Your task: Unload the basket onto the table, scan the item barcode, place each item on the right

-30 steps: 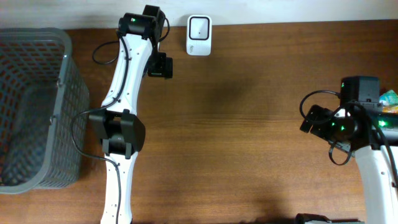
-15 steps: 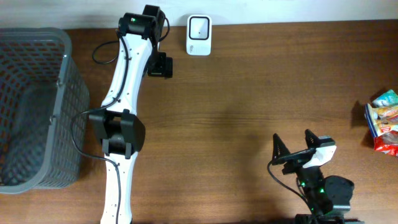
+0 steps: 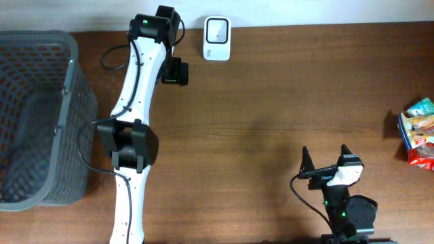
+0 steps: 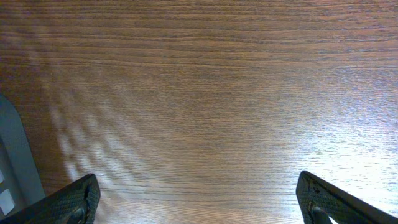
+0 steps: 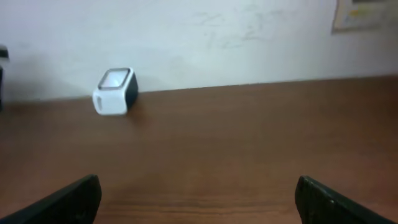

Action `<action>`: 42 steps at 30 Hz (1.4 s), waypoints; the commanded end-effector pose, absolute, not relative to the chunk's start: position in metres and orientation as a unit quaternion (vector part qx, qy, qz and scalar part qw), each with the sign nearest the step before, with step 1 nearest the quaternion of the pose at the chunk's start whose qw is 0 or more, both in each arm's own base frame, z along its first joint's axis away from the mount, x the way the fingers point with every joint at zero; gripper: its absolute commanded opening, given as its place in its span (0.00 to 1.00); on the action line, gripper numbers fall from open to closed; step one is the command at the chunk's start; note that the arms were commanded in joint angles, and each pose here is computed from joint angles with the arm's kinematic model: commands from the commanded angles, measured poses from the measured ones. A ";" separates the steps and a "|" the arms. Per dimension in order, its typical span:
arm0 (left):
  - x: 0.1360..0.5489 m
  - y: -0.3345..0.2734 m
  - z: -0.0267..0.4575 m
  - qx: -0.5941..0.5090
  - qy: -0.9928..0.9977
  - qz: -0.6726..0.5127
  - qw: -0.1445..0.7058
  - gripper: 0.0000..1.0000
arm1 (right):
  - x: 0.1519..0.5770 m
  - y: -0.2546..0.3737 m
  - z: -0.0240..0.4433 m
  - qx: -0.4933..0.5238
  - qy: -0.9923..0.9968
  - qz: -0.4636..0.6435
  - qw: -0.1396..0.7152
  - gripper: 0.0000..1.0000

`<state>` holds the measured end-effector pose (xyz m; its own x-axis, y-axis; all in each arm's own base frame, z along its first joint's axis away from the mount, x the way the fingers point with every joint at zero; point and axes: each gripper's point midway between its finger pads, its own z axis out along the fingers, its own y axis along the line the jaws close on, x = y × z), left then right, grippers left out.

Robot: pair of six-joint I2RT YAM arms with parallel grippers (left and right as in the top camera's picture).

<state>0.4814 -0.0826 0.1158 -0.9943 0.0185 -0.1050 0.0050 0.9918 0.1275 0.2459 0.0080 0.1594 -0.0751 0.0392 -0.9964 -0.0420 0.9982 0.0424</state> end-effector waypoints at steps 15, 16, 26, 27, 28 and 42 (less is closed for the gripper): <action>0.483 -0.081 0.119 0.000 0.996 0.066 0.058 0.99 | 0.246 0.010 0.156 -0.019 0.733 0.015 0.679 0.99; 0.483 -0.081 0.119 0.000 0.996 0.066 0.058 0.99 | 0.246 0.010 0.156 -0.019 0.733 0.015 0.679 0.99; 0.482 -0.081 0.119 0.001 0.996 0.066 0.058 0.99 | 0.246 0.010 0.156 -0.019 0.733 0.015 0.679 0.98; 0.480 -0.081 0.119 0.002 0.996 0.067 0.052 0.99 | 0.246 0.010 0.156 -0.019 0.733 0.015 0.679 0.98; 0.479 -0.081 0.119 0.002 0.996 0.068 0.051 0.99 | 0.246 0.010 0.156 -0.019 0.733 0.015 0.679 0.99; 0.419 -0.113 0.214 0.045 0.875 -0.089 0.473 0.99 | 0.246 0.010 0.156 -0.019 0.733 0.015 0.679 0.99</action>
<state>0.4669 -0.1305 0.1848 -0.6580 -0.0195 -0.7528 0.1306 0.9816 -0.1395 0.2458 0.0090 0.1594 -0.0725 -0.0109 -0.9973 -0.0460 0.9989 -0.0076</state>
